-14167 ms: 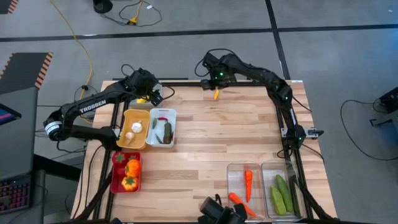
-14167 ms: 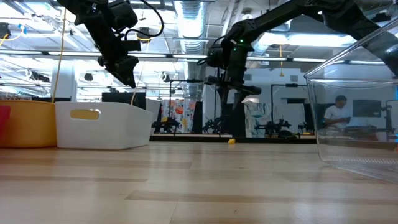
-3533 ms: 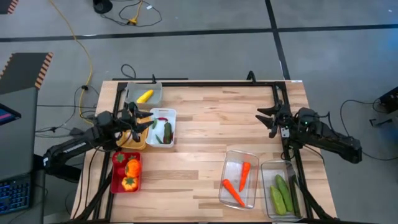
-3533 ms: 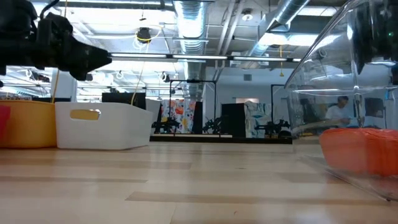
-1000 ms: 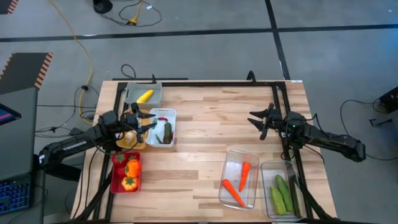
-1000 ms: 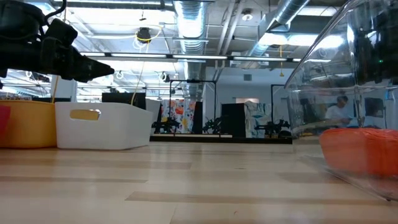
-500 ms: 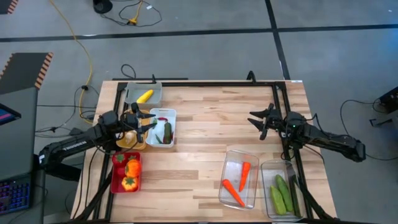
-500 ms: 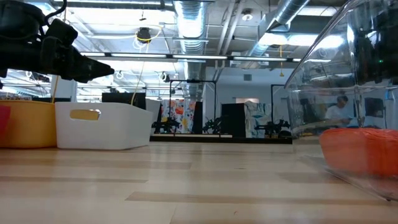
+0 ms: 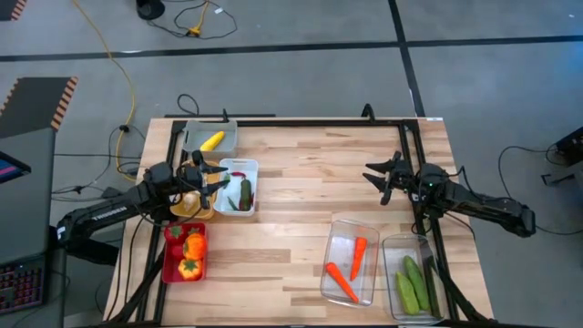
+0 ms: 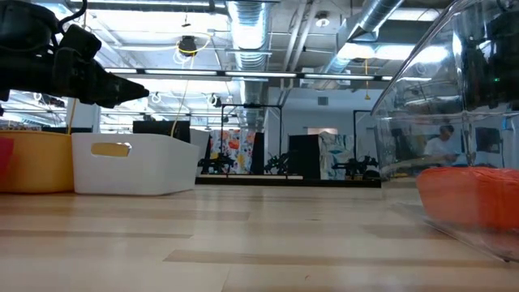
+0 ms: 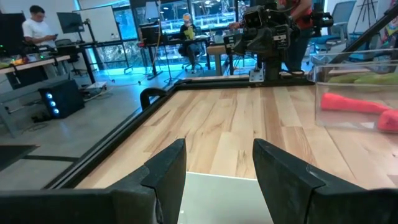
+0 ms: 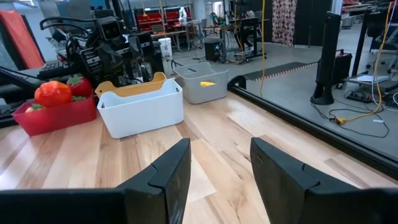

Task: Sort produce into baskets
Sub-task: Return to Home Position

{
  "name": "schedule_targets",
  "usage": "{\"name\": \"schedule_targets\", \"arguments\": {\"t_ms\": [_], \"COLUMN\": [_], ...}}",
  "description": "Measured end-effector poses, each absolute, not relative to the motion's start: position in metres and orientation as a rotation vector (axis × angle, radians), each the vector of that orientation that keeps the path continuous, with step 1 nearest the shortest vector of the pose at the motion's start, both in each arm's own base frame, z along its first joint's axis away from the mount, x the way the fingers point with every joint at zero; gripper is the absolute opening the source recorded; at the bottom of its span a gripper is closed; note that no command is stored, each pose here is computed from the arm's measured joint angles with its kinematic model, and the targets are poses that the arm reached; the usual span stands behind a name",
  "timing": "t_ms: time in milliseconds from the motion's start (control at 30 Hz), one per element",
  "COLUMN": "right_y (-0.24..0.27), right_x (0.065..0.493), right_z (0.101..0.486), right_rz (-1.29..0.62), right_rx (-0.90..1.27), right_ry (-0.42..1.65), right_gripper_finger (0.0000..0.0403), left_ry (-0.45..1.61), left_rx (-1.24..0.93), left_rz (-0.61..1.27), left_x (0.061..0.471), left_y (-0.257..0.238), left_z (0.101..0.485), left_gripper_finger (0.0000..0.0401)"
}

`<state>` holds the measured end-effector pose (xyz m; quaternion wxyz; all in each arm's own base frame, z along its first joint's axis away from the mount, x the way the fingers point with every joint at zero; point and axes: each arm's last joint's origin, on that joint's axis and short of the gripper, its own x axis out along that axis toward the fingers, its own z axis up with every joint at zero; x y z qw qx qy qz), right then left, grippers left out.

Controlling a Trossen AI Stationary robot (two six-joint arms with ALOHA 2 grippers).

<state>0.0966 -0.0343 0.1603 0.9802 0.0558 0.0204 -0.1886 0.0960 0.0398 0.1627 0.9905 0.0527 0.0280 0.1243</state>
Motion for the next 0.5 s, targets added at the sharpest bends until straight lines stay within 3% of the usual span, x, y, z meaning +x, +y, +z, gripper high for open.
{"name": "schedule_targets", "arguments": {"t_ms": [500], "right_y": [-0.0344], "right_x": [0.0966], "right_z": [0.1604], "right_rz": [-0.38], "right_rx": [0.113], "right_ry": [0.04], "right_gripper_finger": [0.0193], "left_ry": [0.026], "left_rx": [0.115], "left_rz": [0.251], "left_x": [0.0943], "left_y": [0.039], "left_z": [0.1653], "left_gripper_finger": [0.0174]}}
